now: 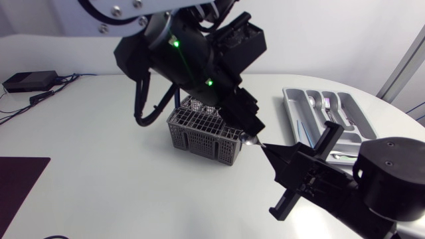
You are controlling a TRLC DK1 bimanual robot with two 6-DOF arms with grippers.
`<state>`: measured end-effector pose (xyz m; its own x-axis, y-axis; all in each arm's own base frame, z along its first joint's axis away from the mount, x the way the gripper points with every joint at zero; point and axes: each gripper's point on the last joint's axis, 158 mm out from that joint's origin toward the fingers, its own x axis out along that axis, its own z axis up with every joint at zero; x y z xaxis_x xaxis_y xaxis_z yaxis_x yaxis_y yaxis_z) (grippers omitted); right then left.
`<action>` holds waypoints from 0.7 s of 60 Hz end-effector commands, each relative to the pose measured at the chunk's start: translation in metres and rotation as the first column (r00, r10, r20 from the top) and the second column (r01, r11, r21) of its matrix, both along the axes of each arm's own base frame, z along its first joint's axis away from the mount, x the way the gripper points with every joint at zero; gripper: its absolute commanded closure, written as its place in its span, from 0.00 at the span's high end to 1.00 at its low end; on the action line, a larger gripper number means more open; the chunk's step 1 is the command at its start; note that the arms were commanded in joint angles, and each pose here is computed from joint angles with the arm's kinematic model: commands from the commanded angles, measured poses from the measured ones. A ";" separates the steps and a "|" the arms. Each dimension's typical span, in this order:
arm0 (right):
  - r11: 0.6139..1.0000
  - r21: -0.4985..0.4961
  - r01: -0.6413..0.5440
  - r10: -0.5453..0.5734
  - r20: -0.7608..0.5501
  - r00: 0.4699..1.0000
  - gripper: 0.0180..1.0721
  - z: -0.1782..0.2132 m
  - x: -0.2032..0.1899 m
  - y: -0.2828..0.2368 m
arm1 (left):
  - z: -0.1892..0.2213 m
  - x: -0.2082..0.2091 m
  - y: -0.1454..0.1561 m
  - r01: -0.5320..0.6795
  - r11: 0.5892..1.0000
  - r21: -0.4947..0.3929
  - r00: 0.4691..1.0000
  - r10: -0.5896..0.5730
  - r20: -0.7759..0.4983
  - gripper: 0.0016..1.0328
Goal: Unload the cutlery basket into the drawer organizer.
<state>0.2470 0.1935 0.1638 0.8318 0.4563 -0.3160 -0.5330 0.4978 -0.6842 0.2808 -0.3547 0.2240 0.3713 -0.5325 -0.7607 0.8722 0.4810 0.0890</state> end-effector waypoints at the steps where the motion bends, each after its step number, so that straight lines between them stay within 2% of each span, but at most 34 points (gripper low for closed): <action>1: 1.000 -0.014 0.015 -0.016 -0.025 1.000 0.05 -0.012 -0.001 -0.011 | 0.034 0.012 0.008 -0.048 0.996 -0.077 0.998 0.051 0.043 0.83; 8: 1.000 0.002 0.024 -0.024 -0.055 0.998 0.05 -0.016 0.001 -0.026 | 0.035 0.029 0.022 -0.089 0.992 -0.086 0.994 0.095 0.058 0.84; 27: 0.997 0.046 0.064 -0.058 -0.128 0.990 0.05 -0.028 0.013 -0.080 | 0.001 0.071 0.051 -0.126 0.992 -0.022 0.988 0.128 0.091 0.84; 42: 0.991 0.074 0.112 -0.095 -0.206 0.974 0.05 -0.046 0.035 -0.131 | -0.009 0.071 0.052 -0.114 0.993 -0.002 0.990 0.114 0.086 0.84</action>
